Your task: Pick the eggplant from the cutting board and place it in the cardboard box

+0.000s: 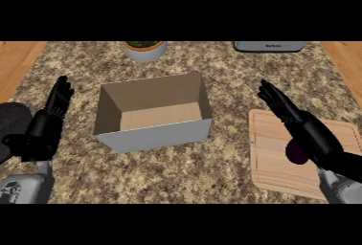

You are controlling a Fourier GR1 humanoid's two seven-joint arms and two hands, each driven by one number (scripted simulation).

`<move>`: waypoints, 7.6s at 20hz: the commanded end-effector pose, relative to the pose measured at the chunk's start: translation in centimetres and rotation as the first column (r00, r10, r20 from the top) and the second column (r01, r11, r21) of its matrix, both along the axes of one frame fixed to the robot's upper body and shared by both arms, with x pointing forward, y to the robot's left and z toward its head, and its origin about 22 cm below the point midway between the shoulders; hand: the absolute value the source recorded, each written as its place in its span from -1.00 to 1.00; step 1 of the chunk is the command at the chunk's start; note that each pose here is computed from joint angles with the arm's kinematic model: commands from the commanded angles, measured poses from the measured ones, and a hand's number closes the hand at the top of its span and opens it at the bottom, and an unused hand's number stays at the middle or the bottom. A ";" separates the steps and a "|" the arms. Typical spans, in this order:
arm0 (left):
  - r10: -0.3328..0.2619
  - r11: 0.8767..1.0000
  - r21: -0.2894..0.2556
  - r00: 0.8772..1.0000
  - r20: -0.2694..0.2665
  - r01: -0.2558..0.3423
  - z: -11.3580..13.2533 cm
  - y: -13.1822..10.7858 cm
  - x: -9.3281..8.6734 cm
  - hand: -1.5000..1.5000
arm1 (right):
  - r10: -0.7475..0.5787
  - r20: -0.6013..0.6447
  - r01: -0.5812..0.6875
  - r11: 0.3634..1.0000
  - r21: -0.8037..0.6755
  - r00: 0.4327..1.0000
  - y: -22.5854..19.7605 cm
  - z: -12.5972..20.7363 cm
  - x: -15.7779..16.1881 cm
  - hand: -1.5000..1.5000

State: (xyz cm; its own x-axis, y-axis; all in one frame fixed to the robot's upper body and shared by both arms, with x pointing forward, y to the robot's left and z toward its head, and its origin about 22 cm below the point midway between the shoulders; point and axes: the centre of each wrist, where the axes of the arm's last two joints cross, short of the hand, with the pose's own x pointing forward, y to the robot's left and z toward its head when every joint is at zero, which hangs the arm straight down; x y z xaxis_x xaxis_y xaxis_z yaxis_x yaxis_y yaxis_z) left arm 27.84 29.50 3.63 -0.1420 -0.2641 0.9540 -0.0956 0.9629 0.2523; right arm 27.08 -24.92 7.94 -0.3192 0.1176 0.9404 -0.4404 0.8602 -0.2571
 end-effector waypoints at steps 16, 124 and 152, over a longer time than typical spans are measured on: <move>0.323 0.921 0.301 0.917 -0.235 -0.247 -2.4 5.5 -1.6 0.00 | -0.650 -0.140 0.640 0.760 -0.116 0.747 -18.3 -11.7 -9.1 -1.00; 0.273 0.939 0.280 0.930 -0.246 -0.201 -3.8 5.5 -0.8 0.00 | -0.675 0.493 0.811 0.287 -0.511 0.549 21.2 10.2 -8.9 1.00; 0.228 0.940 0.302 0.951 -0.207 -0.160 -0.7 4.7 0.8 0.00 | -0.898 0.105 0.761 0.295 -0.577 0.427 20.7 5.0 12.5 -1.00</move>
State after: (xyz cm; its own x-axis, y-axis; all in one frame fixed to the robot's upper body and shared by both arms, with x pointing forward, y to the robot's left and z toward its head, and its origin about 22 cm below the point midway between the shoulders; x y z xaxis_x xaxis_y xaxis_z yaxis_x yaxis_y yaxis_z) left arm 28.47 33.78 2.34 0.1644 -0.5174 0.8398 -0.1791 0.8216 0.5412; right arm 38.10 -3.46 14.12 0.2797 0.7830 0.5556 0.3015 0.4778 -0.8251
